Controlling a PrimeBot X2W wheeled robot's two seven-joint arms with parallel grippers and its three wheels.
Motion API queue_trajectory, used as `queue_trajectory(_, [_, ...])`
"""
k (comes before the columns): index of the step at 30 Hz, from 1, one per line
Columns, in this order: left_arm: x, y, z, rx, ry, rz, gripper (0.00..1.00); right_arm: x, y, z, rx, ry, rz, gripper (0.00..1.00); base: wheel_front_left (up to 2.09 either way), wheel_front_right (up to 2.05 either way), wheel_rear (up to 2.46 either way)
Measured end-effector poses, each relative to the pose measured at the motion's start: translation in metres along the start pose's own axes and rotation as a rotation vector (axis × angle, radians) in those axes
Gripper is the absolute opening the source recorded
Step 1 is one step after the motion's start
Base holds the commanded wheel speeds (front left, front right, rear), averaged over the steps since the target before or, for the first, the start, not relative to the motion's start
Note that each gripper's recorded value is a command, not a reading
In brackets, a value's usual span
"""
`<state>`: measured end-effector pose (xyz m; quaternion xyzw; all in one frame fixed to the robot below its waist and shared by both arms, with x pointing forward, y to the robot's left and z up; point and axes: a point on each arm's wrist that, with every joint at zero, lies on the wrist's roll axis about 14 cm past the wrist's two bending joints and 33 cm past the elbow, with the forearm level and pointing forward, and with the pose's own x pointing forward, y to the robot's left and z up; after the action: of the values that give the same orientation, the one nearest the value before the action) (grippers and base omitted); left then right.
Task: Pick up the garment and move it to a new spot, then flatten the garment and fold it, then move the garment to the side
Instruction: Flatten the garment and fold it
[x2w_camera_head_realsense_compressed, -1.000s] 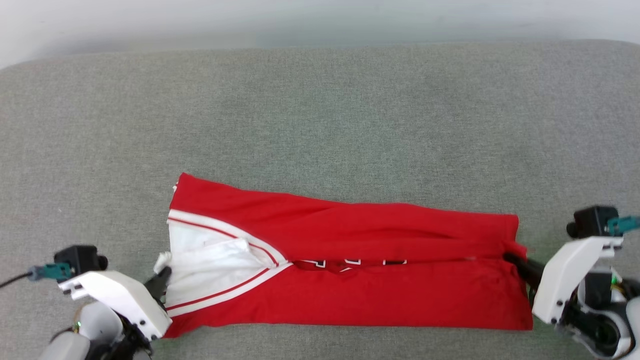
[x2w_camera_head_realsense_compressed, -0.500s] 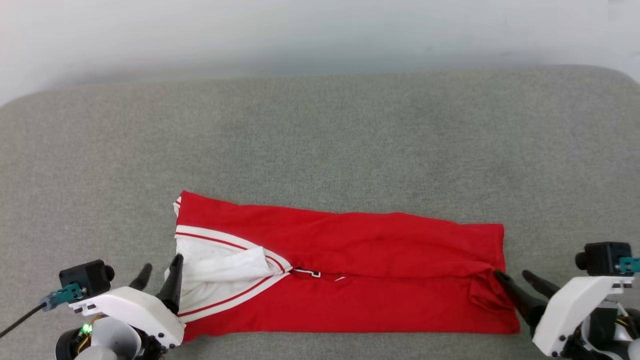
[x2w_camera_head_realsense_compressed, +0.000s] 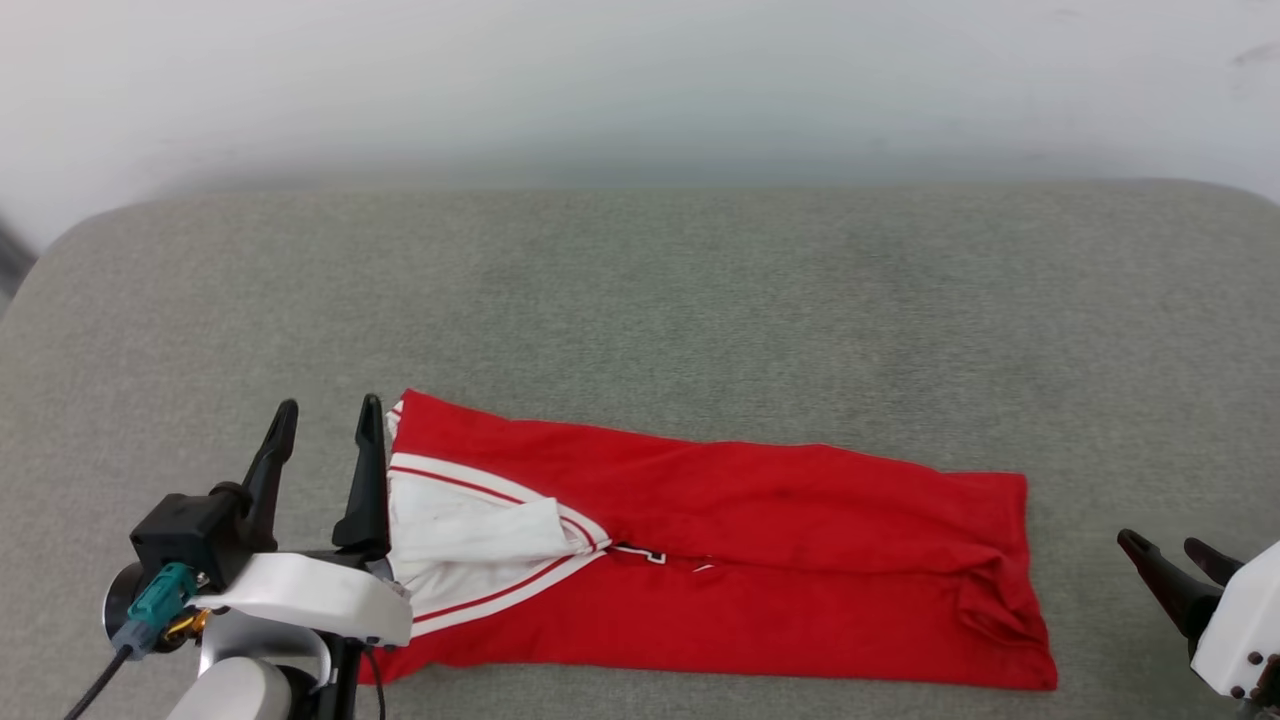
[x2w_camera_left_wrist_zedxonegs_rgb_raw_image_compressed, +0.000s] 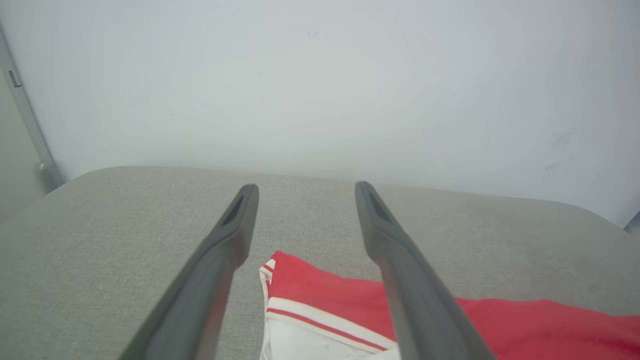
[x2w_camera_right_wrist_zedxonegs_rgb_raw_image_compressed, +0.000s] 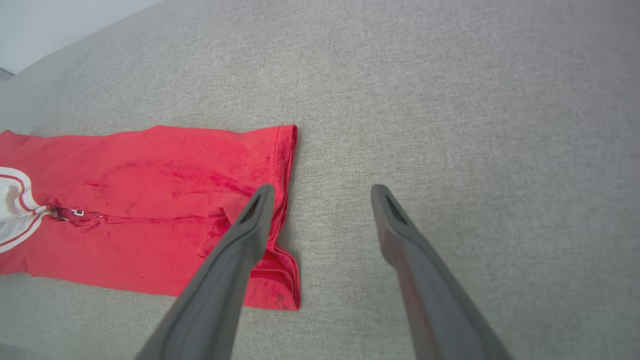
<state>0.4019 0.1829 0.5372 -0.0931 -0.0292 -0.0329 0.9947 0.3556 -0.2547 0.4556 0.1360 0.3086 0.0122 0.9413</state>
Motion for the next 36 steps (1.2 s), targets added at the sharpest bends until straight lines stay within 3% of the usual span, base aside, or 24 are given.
queue_trajectory(7, [-0.004,-0.007,0.023,0.050,-0.099,-0.002,1.00,0.024,0.017,-0.019,-0.011,0.134,0.034,1.00,0.00,0.00,0.00])
queue_trajectory(16, [-0.005,-0.002,0.019,0.056,-0.102,0.027,1.00,0.062,0.051,-0.069,0.028,0.331,0.121,1.00,0.00,0.00,0.00])
queue_trajectory(22, [-0.005,0.000,0.016,0.060,-0.092,0.030,1.00,0.069,0.065,-0.083,0.042,0.392,0.169,1.00,0.00,0.00,0.00])
queue_trajectory(23, [-0.004,-0.001,0.016,0.060,-0.093,0.027,1.00,0.069,0.066,-0.085,0.049,0.399,0.176,0.55,0.00,0.00,0.00])
queue_trajectory(25, [-0.004,-0.003,0.015,0.060,-0.092,0.021,1.00,0.069,0.068,-0.087,0.048,0.402,0.183,0.00,0.00,0.00,0.00])
queue_trajectory(36, [-0.004,-0.013,0.019,0.061,-0.096,-0.013,1.00,0.061,0.068,-0.072,0.026,0.341,0.202,0.00,0.00,0.00,0.00])
